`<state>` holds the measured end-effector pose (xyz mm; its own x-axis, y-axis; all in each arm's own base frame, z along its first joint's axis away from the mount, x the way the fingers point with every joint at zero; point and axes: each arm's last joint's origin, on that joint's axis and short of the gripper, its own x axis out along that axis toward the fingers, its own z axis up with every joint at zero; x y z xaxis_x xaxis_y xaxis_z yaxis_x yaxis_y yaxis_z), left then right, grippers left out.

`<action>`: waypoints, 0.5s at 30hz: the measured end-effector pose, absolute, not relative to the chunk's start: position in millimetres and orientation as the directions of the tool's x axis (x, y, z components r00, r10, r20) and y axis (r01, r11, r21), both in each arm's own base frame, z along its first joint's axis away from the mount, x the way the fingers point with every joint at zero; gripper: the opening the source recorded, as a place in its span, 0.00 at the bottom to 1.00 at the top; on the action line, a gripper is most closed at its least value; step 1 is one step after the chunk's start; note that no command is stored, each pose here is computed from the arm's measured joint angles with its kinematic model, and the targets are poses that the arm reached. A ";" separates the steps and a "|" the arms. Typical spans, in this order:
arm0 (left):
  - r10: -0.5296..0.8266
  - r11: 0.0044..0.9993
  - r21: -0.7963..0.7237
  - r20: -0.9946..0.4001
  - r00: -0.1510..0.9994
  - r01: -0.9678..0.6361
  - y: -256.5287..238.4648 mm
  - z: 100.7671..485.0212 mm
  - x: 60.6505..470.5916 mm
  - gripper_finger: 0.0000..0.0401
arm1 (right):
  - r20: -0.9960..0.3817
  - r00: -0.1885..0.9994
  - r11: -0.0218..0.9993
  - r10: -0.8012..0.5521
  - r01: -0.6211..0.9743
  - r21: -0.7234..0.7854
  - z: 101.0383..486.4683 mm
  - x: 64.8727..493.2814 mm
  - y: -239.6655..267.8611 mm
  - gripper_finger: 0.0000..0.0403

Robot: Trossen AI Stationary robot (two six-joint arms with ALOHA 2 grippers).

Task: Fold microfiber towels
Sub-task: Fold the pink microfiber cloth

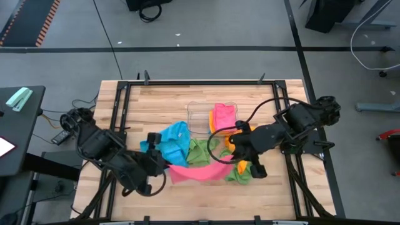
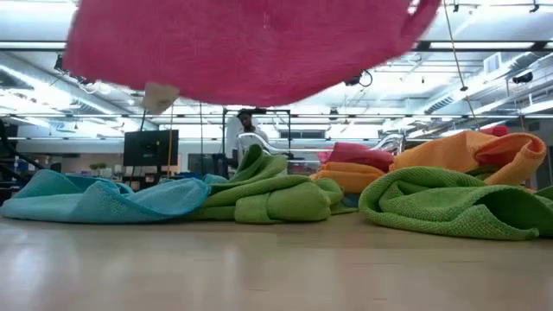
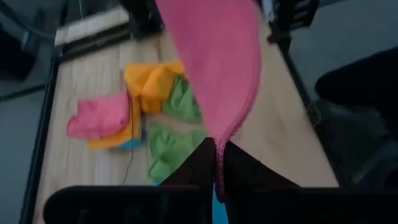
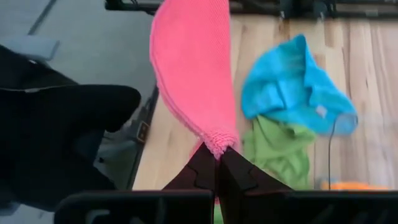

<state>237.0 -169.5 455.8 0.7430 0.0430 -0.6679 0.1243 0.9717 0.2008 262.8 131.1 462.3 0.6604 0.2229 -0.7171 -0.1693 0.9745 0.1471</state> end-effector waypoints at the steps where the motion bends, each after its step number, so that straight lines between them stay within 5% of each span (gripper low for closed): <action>1: 0.052 0.976 0.189 -0.680 0.731 0.106 -168.8 454.2 236.4 0.05 | -0.727 0.652 0.977 0.215 -0.143 0.160 460.9 263.5 129.7 0.02; 15: -0.036 0.999 -0.041 -0.743 0.668 0.009 -196.9 421.0 237.9 0.09 | -0.854 0.465 0.964 0.235 0.001 0.265 405.2 275.5 141.7 0.02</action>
<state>237.9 -196.9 421.0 0.6683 -0.0364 -0.7430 0.0087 0.9991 -0.0412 275.5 141.7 405.2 0.4648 0.2345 -0.8538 0.0011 0.9641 0.2654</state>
